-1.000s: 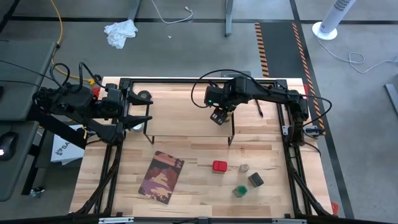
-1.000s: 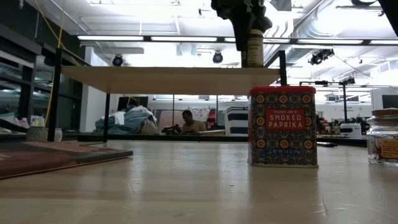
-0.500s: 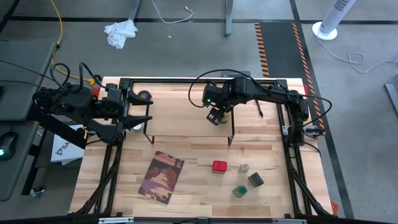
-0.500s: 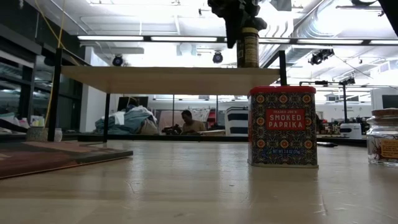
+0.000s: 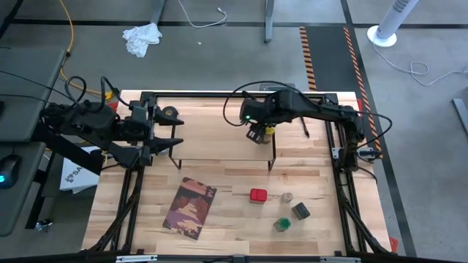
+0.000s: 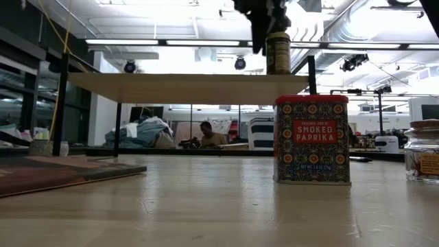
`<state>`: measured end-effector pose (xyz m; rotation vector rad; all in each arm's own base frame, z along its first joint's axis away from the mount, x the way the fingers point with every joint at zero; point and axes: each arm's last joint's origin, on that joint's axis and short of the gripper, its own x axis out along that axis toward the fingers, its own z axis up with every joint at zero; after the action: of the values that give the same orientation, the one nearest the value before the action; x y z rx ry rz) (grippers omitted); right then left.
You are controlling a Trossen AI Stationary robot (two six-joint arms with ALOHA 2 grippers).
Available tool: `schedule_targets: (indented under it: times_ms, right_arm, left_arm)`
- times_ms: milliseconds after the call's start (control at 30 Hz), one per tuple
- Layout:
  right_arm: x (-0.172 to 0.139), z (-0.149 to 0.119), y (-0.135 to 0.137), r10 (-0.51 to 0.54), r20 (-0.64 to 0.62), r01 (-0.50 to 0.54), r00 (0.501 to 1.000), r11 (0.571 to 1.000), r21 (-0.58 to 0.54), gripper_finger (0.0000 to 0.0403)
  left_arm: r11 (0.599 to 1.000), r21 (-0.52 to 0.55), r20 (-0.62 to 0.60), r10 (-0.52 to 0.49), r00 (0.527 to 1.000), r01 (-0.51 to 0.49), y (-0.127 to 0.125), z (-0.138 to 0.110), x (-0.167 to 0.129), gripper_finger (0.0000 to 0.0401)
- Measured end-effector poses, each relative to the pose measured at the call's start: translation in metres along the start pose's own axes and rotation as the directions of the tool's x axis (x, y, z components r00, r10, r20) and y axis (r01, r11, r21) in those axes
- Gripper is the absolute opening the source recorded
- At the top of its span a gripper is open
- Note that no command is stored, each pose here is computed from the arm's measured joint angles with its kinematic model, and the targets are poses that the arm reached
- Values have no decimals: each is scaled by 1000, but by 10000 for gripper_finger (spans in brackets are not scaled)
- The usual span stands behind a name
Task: Shelf spices
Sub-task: Put the yellow seasoning bottle on the shelf
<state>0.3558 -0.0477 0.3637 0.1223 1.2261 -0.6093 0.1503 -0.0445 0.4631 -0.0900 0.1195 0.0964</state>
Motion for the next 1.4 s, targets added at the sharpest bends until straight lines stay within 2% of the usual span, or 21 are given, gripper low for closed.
schedule_targets:
  times_ms: [133,233,300,367,433,500,567,667,733,833,933,1033,1200,1400]
  right_arm:
    - [-30,-15,-8,50,29,-50,998,999,13,245]
    - [-60,-29,-13,125,98,-132,987,989,63,245]
    - [-82,-38,-15,235,168,-255,957,961,104,245]
    - [-105,-48,-12,343,244,-382,907,914,134,245]
    - [-124,-58,-5,404,301,-460,864,876,143,245]
    - [-137,-70,5,408,334,-473,850,870,142,244]
    - [-145,-80,15,384,360,-454,850,881,134,241]
    - [-153,-95,29,393,350,-457,850,881,121,230]
    - [-153,-107,40,400,288,-449,870,885,127,219]
    - [-148,-132,61,373,125,-390,919,908,153,200]
    - [-141,-154,86,405,43,-406,913,899,164,180]
    - [-129,-174,108,409,-5,-397,913,890,225,165]
    - [-99,-207,135,360,-82,-308,929,878,366,154]
    - [-66,-235,156,347,-137,-235,928,828,510,154]
  left_arm:
    - [999,46,-4,30,1000,-29,0,-1,3,257]
    - [995,70,4,64,998,-64,1,0,2,257]
    - [994,73,9,87,996,-87,2,0,2,257]
    - [992,73,11,106,994,-106,2,0,2,257]
    - [990,72,14,120,993,-120,3,0,2,257]
    - [988,72,17,133,991,-134,3,0,1,257]
    - [986,84,18,146,989,-147,4,0,1,257]
    - [981,102,21,164,986,-166,4,0,1,257]
    - [980,103,22,168,986,-169,5,0,1,257]
    - [980,99,22,170,985,-171,5,0,1,257]
    - [981,97,21,169,985,-171,5,0,2,257]
    - [981,94,21,170,985,-171,5,0,2,257]
    - [981,85,18,173,985,-174,4,0,4,257]
    - [952,98,8,289,957,-289,5,-3,15,257]
